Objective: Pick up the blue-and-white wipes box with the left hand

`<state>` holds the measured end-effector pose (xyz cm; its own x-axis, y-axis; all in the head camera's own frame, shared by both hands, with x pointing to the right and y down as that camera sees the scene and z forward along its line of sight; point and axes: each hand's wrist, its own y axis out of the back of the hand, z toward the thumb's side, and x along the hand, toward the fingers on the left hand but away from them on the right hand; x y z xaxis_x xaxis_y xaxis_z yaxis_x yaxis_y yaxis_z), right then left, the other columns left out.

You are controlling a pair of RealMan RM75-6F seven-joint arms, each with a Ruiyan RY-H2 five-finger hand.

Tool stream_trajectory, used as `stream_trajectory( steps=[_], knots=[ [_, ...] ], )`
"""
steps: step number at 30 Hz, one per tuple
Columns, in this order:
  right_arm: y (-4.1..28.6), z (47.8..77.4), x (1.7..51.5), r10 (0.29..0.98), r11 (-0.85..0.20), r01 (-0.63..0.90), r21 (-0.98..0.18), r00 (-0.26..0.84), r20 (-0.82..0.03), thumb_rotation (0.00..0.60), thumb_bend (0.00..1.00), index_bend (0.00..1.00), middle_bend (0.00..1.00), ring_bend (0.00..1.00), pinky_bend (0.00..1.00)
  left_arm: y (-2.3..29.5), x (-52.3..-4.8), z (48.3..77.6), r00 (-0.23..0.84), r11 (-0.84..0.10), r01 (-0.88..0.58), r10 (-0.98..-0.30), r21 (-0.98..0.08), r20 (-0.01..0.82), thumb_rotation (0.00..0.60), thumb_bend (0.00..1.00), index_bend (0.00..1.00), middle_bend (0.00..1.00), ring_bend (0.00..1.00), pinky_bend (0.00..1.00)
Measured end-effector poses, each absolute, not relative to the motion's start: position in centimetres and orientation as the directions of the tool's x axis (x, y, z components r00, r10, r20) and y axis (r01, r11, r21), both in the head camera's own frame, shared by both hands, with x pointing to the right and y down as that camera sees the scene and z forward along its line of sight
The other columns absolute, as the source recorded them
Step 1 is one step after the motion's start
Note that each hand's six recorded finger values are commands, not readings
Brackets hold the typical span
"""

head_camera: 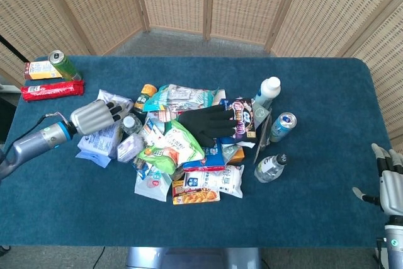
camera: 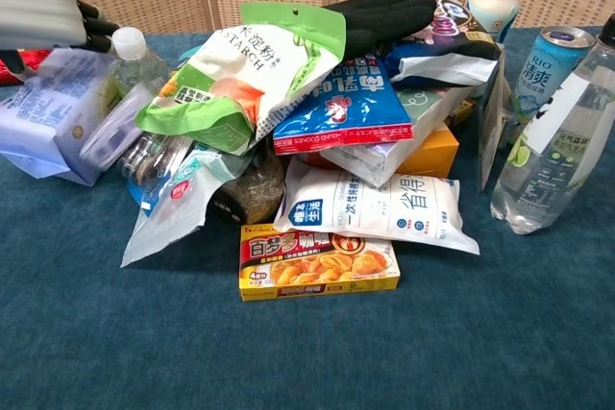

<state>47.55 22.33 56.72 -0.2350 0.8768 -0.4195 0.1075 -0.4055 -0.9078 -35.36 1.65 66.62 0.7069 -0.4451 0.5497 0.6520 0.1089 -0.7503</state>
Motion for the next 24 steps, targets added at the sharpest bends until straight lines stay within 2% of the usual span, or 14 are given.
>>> stream_trajectory(
  steps=[12, 24],
  knots=[
    [22.5, 56.9, 46.4, 0.882, -0.414, 0.104, -0.904, -0.201, -0.427, 0.600, 0.00, 0.00, 0.00, 0.00, 0.00, -0.4, -38.0, 57.7, 0.757, 0.180, 0.543, -0.528, -0.820, 0.385, 0.600, 0.11, 1.00, 0.96, 0.95, 0.93],
    [22.3, 56.5, 46.0, 0.889, -0.401, 0.116, -0.909, -0.189, -0.417, 0.600, 0.00, 0.00, 0.00, 0.00, 0.00, -2.6, -35.8, 48.2, 0.775, 0.271, 0.374, -0.617, -0.887, 0.138, 0.600, 0.11, 1.00, 0.95, 0.95, 0.92]
  ],
)
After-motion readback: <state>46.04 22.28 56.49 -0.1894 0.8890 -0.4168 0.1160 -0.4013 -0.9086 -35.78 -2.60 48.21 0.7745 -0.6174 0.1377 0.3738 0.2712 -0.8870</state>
